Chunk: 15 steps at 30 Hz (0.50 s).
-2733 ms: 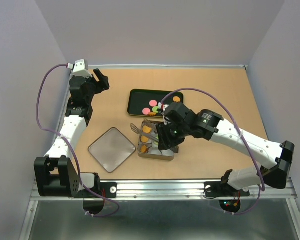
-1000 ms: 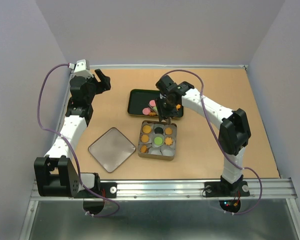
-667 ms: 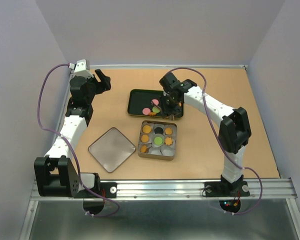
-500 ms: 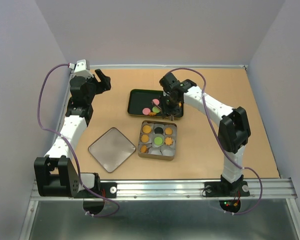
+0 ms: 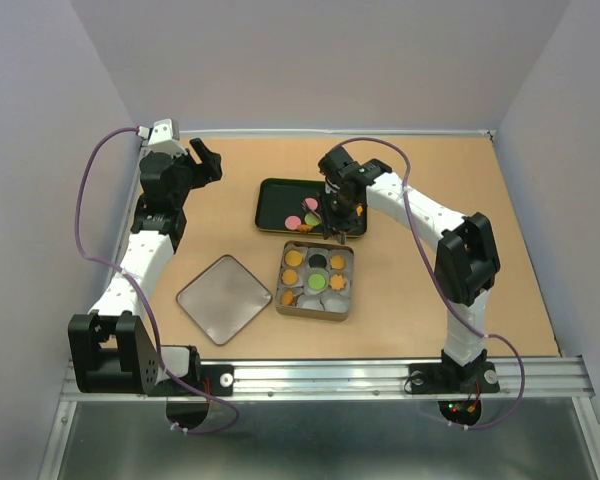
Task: Pack the cookies
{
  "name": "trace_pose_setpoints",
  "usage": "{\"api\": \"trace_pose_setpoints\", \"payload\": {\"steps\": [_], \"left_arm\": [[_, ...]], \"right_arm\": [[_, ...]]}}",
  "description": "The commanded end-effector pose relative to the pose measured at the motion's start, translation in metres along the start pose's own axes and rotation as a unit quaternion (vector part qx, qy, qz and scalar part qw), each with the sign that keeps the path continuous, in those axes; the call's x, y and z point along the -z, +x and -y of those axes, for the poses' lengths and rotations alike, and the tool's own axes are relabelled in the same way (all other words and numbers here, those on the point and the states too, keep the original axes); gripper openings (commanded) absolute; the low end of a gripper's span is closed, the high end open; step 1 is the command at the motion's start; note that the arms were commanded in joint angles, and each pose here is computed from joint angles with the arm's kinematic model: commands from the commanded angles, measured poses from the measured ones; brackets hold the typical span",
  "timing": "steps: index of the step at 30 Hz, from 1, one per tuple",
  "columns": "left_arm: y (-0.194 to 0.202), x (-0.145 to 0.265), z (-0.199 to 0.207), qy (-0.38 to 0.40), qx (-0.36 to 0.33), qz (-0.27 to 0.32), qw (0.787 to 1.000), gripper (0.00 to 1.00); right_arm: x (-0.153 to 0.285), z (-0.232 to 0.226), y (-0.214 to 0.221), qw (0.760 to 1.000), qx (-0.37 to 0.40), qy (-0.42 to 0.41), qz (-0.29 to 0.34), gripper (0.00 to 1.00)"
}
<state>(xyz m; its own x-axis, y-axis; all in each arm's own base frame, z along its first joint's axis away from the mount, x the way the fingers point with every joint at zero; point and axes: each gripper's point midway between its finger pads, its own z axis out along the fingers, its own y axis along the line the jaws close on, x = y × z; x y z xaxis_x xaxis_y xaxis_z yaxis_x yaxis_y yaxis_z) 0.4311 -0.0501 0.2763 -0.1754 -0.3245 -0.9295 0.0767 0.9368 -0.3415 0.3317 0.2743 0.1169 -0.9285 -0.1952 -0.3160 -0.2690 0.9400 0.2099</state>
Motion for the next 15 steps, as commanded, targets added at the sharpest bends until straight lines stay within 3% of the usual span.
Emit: {"api": "trace_pose_setpoints", "payload": {"steps": [1,10,15], "left_arm": [[-0.02,0.0,0.012,0.019,-0.002,0.026,0.999,0.8],[-0.018,0.0,0.012,0.019,-0.003,0.024,1.0,0.8],[-0.017,0.0,0.01,0.015,-0.003,0.023,1.0,0.8]], "right_arm": [[0.014,-0.01,-0.023,0.999,0.004,-0.014,0.041,0.41],[0.061,-0.023,-0.043,0.994,0.008,-0.042,0.098,0.41],[0.099,-0.034,-0.026,0.99,0.007,-0.086,0.111,0.4]]}}
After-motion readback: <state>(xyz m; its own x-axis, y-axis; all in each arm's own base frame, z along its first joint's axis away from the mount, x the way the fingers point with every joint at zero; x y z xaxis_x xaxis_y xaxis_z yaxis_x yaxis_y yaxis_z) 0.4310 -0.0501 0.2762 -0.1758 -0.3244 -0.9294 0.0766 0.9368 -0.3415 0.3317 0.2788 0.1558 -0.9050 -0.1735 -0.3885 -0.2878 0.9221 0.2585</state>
